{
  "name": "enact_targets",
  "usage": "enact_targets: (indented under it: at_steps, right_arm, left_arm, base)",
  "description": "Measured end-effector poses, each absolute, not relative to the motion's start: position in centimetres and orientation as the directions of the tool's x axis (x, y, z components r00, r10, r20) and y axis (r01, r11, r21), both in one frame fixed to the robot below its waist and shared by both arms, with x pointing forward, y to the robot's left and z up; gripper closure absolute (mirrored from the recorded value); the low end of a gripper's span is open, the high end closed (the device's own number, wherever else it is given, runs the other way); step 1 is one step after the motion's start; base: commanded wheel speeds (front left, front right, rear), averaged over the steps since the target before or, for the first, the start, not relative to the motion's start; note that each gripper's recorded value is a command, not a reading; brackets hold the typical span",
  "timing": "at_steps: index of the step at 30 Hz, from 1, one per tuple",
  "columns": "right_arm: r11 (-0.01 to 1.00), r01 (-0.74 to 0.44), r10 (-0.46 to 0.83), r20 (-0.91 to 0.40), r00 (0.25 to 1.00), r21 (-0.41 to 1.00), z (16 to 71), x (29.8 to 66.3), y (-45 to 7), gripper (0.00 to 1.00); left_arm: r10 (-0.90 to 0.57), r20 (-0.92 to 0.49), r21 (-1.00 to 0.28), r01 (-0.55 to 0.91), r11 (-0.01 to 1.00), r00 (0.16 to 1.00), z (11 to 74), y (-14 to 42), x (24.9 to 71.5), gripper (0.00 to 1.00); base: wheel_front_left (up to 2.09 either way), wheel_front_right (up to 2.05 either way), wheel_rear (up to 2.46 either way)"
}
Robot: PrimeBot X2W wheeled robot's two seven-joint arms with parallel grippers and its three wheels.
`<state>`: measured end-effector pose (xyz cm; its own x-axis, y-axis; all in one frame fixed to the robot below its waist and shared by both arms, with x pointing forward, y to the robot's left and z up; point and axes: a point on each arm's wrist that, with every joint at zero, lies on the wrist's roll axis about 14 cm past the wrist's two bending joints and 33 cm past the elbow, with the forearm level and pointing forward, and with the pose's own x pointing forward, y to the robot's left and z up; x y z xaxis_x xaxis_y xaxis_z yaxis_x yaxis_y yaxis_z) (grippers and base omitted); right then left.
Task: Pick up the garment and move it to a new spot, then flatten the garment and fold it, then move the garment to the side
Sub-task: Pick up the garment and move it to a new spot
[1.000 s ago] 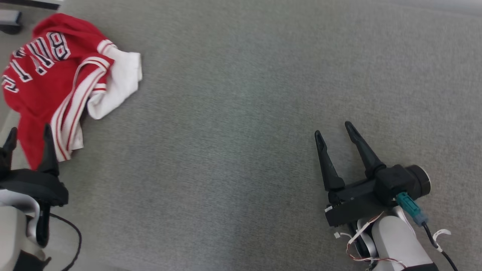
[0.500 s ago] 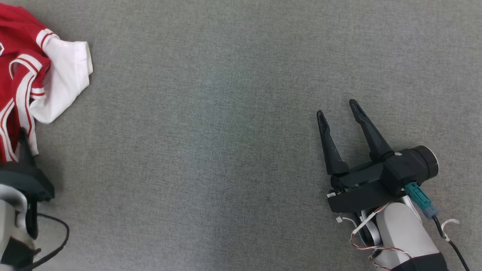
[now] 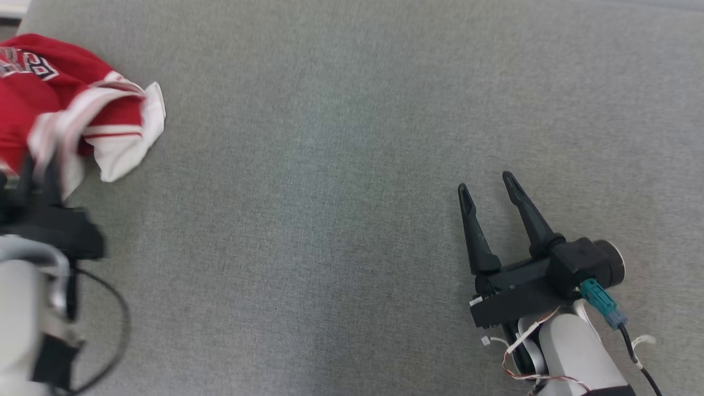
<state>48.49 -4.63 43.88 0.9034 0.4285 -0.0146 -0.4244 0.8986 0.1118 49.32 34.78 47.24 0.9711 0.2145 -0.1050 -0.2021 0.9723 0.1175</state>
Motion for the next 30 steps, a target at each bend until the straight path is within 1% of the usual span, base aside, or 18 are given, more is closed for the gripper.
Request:
enact_targets:
  at_steps: [6,10,15,18,22,25,29,30]
  right_arm:
    - [0.917,-0.377,0.381,-0.007,0.925,0.128,45.1,47.4,-6.2,0.0]
    - [0.937,-0.328,0.331,-0.01,0.943,0.122,45.6,46.5,-8.1,0.0]
    - [0.96,-0.258,0.26,-0.006,0.966,0.106,46.4,45.3,-11.0,0.0]
    - [0.972,-0.207,0.208,-0.001,0.978,0.107,46.9,44.5,-13.0,0.0]
    - [0.985,-0.137,0.139,-0.004,0.99,0.108,47.3,43.0,-15.6,0.0]
    - [0.99,-0.082,0.083,-0.001,0.997,0.112,47.7,42.0,-17.5,0.0]
    - [0.994,-0.017,0.018,-0.002,1.0,0.112,47.9,40.4,-19.7,0.0]
    - [0.994,-0.004,0.004,0.0,1.0,0.111,48.1,40.2,-20.2,0.0]
  left_arm:
    - [0.04,-0.042,0.058,-0.038,0.998,0.998,48.5,26.8,50.1,1.0]
    - [-0.086,-0.052,-0.043,0.084,0.996,0.995,47.3,20.1,50.1,1.0]
    - [-0.226,-0.018,-0.157,0.221,0.963,0.974,47.9,12.6,50.5,1.0]
    - [-0.342,0.029,-0.196,0.34,0.92,0.939,49.3,7.6,50.6,1.0]
    - [-0.487,0.122,-0.221,0.502,0.836,0.865,52.5,1.1,50.5,1.0]
    - [-0.597,0.166,-0.253,0.619,0.743,0.785,54.0,-3.8,49.1,1.0]
    - [-0.686,0.183,-0.269,0.707,0.654,0.704,54.7,-8.6,47.2,1.0]
    - [-0.701,0.184,-0.265,0.722,0.64,0.689,54.8,-9.5,46.8,0.9]
  base:
    - [0.0,0.0,0.0]
    - [0.0,0.0,0.0]
    - [0.0,0.0,0.0]
    - [0.0,0.0,0.0]
    - [0.0,0.0,0.0]
    - [0.0,0.0,0.0]
    - [0.0,0.0,0.0]
    - [0.0,0.0,0.0]
